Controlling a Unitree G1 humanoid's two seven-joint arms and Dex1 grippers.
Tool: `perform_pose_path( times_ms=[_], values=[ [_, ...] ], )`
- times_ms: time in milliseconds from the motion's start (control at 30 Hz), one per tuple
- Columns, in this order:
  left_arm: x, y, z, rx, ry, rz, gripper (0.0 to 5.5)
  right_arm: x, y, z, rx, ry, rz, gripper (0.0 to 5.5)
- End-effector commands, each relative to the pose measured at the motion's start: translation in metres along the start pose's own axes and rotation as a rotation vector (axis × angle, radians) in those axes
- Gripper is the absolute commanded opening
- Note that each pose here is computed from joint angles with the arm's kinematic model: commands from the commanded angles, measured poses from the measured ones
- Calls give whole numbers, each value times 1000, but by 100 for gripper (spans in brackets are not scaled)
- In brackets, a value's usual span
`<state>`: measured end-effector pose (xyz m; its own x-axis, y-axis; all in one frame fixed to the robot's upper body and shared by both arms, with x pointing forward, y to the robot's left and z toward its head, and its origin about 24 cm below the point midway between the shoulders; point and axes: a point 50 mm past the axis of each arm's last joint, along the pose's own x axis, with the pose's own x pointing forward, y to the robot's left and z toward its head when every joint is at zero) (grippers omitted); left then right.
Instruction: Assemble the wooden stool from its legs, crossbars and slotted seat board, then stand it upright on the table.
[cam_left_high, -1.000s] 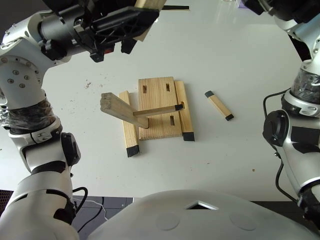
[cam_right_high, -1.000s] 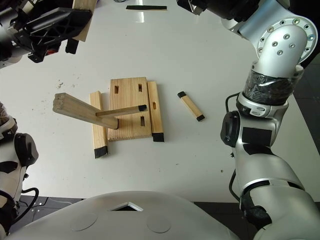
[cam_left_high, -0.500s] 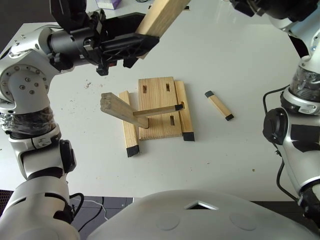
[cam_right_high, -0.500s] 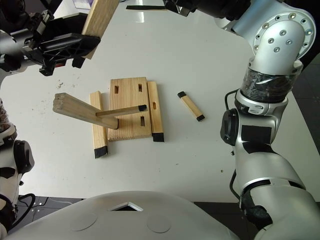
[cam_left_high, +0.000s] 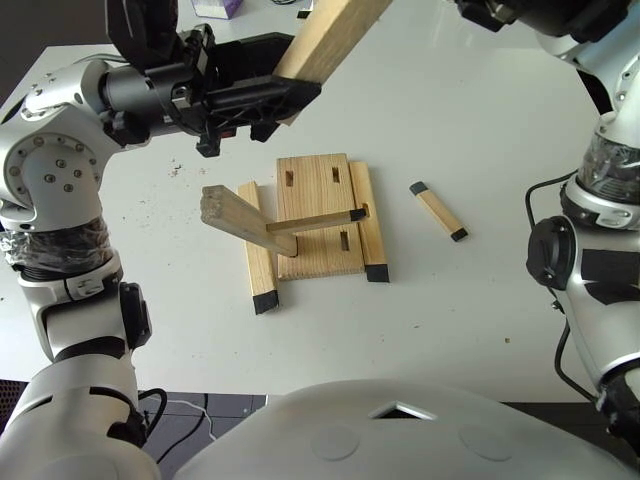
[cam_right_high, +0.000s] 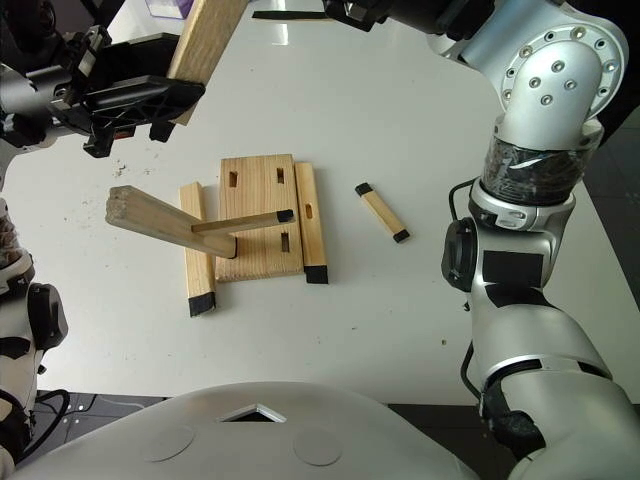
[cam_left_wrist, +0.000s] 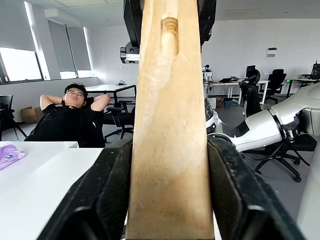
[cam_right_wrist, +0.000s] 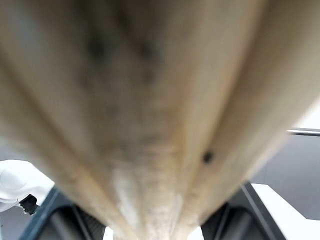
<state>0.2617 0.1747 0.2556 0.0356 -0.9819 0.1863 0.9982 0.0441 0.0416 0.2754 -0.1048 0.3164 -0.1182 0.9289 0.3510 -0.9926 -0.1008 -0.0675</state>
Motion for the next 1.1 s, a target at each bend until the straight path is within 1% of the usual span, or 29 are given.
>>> perform_pose_path(
  times_ms=[33,167,267,367,467,567,633,733,767,833,900,1000,1100],
  values=[
    [-3,6,0,15,20,53,298,-3,6,0,-29,35,23,202],
    [-8,9,-1,21,26,88,350,-6,5,-3,-54,49,-4,202],
    [-16,16,-4,42,49,161,385,-10,3,-3,-86,46,-45,202],
    [-39,29,-16,92,124,329,385,-24,-5,-8,-142,73,-135,202],
    [-71,38,-27,89,127,526,385,-38,-12,-21,-186,129,-216,202],
    [-99,42,-37,87,68,737,385,-53,-15,-42,-213,209,-273,202],
    [-109,43,-44,70,-11,867,385,-62,-15,-57,-221,255,-301,202],
    [-111,48,-58,4,-172,1082,385,-79,-13,-84,-207,330,-357,202],
    [-109,49,-66,-47,-237,1170,385,-86,-11,-93,-183,344,-388,202],
    [-99,47,-79,-119,-301,1292,385,-96,-5,-108,-141,353,-429,202],
    [-90,43,-89,-204,-366,1352,385,-100,5,-117,-109,344,-448,202],
    [-76,34,-99,-289,-403,1399,385,-100,23,-128,-50,292,-457,202],
    [-72,30,-103,-331,-418,1426,385,-95,34,-136,-9,254,-444,202]
  ],
)
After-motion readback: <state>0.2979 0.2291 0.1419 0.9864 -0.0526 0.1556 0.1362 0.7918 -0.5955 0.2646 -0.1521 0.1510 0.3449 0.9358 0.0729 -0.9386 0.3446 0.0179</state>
